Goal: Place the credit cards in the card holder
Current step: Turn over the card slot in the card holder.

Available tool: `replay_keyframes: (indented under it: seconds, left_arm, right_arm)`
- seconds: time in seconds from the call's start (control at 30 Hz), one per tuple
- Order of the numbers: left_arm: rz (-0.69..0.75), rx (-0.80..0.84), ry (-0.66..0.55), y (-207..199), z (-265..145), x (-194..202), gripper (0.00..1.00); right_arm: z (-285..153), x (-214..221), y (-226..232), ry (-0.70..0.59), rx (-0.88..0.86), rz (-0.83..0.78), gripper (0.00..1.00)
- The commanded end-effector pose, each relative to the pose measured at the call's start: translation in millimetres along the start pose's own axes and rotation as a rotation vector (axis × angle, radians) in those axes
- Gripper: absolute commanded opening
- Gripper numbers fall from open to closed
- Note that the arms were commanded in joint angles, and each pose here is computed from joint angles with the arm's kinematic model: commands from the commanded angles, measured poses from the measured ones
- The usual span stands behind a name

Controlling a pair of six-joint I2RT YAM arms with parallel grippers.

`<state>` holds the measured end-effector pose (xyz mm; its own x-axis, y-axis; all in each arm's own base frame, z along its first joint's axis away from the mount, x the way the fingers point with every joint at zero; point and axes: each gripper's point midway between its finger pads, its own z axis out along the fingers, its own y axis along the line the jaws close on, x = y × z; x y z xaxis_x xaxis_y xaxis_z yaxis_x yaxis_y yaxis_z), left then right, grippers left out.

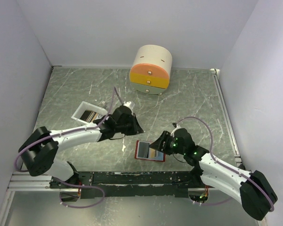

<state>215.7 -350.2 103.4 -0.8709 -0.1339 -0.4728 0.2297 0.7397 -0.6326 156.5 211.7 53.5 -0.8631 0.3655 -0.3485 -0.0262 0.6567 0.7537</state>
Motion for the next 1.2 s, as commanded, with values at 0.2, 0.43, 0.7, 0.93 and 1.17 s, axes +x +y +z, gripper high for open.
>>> replay_keyframes:
  seconds: [0.2, 0.43, 0.7, 0.93, 1.17]
  left_arm:
    - [0.05, -0.245, -0.148, 76.2, -60.8, -70.3, 0.24]
    - [0.134, -0.466, -0.234, 123.0, -116.0, -115.2, 0.31]
    - [0.251, -0.676, -0.217, 183.8, -151.9, -138.1, 0.37]
    - [0.393, -0.777, -0.05, 222.5, -142.5, -144.5, 0.51]
    - [0.513, -0.839, 0.051, 258.5, -132.0, -147.0, 0.54]
  right_arm:
    - [14.5, -13.7, 51.8, 0.034, -0.145, -0.031, 0.51]
    - [21.2, -6.4, 52.3, 0.089, -0.15, -0.049, 0.52]
    - [18.6, -12.7, 48.7, 0.072, -0.11, -0.134, 0.52]
    - [12.3, -24.8, 55.0, 0.042, -0.09, -0.209, 0.52]
    - [5.9, -29.9, 54.3, 0.013, -0.091, -0.232, 0.52]
